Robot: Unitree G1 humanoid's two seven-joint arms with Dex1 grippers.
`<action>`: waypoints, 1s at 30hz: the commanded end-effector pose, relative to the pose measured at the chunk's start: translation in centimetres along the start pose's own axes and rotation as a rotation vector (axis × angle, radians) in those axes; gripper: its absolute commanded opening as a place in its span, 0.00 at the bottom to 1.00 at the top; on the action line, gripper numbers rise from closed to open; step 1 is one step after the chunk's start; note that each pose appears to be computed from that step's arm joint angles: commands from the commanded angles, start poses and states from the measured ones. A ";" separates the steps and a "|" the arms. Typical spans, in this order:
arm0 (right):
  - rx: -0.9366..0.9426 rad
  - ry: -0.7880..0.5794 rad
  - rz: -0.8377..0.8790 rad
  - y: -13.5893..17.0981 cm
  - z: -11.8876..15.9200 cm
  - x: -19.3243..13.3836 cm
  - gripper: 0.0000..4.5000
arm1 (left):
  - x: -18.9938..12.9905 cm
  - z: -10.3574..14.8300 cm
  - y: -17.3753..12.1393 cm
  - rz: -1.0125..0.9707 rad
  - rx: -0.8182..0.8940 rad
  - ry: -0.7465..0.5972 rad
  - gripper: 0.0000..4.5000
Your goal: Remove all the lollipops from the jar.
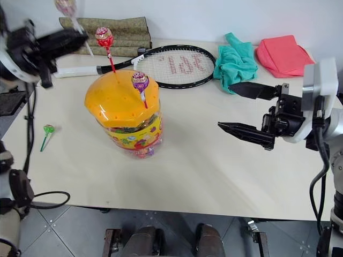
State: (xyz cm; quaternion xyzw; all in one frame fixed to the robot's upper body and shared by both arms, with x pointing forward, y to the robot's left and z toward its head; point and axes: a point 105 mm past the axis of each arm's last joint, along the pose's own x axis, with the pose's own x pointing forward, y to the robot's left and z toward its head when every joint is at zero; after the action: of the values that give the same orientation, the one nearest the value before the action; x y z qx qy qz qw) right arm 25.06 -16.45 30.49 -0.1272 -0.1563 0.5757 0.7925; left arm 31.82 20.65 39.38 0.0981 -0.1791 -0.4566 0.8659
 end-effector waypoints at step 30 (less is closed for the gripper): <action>-0.035 -0.036 0.050 -0.7 0.0 1.0 1.00 | -13.9 -19.9 2.2 0.610 -0.480 1.099 0.01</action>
State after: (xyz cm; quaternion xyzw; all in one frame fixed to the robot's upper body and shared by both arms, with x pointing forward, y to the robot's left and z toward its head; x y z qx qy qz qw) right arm 26.51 -15.69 30.12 -0.1232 -0.1577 0.5948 0.7786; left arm 34.28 33.32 17.48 0.0698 0.3882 -0.1012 0.9134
